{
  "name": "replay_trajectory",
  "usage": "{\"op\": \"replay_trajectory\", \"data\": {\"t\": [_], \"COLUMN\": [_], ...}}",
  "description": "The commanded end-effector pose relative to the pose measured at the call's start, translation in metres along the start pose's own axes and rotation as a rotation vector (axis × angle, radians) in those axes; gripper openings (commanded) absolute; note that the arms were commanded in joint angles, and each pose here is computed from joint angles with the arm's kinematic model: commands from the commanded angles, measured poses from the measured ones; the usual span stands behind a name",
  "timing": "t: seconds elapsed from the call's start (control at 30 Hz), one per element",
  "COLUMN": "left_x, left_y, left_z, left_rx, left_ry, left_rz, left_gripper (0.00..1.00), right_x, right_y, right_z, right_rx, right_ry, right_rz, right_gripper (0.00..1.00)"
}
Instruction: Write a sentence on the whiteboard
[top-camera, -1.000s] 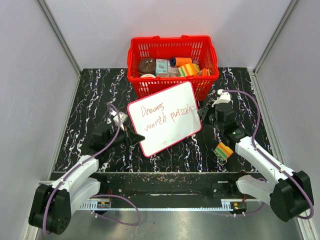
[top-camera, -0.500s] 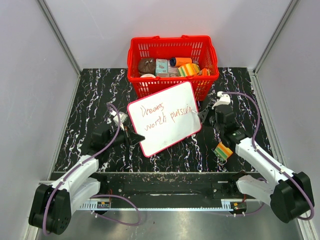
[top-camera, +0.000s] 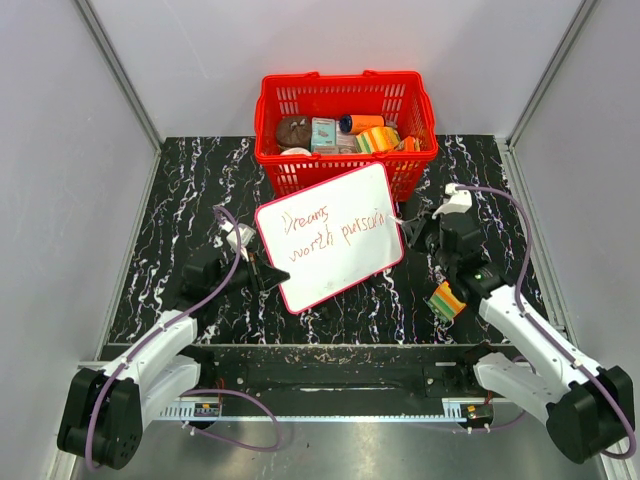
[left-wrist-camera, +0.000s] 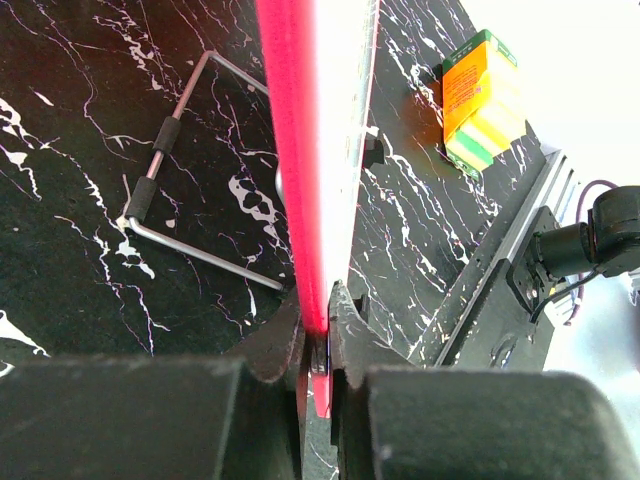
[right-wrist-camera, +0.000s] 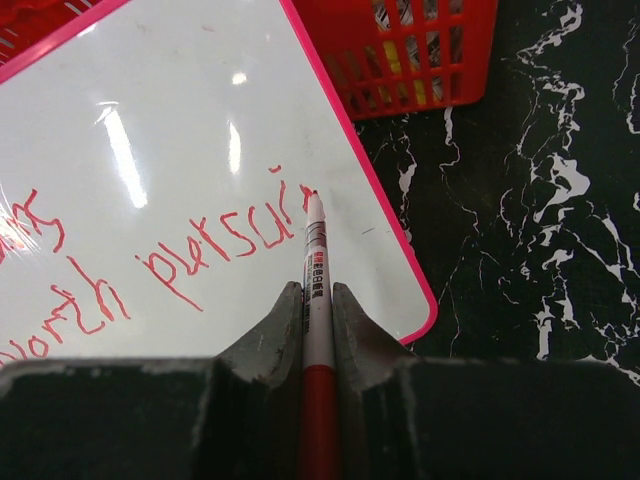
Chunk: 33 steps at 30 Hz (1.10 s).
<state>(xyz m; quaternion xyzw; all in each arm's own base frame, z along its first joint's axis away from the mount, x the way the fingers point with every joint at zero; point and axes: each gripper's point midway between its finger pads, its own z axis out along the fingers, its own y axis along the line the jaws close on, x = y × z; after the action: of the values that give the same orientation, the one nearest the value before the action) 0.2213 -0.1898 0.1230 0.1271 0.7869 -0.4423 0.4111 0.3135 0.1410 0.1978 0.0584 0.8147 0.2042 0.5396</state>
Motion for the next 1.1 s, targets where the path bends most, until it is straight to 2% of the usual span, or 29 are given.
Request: {"op": "replay_trajectory", "data": {"t": [0.0,0.37,0.63,1.07], "left_x": [-0.009,-0.010,-0.009,-0.010], "left_y": [0.028,0.027,0.027,0.027], "left_z": [-0.002,-0.002,-0.002,-0.002], "left_rx": [-0.122,-0.120,-0.119,-0.118], "left_ry": [-0.059,-0.063,-0.062,-0.063], "left_rz": [0.111,0.114,0.114,0.114], "left_gripper": [0.00,0.00,0.00,0.00], "right_x": [-0.037,-0.027,-0.037,-0.027], "right_y": [0.006,0.004,0.007,0.003], "right_z": [-0.006,0.010,0.012,0.025], "right_rx": [0.012,0.028,0.021,0.046], "right_ry": [-0.111,-0.072,-0.112,-0.084], "right_rz": [-0.001,-0.006,0.002,0.000], "right_gripper": [0.00,0.00,0.00,0.00]}}
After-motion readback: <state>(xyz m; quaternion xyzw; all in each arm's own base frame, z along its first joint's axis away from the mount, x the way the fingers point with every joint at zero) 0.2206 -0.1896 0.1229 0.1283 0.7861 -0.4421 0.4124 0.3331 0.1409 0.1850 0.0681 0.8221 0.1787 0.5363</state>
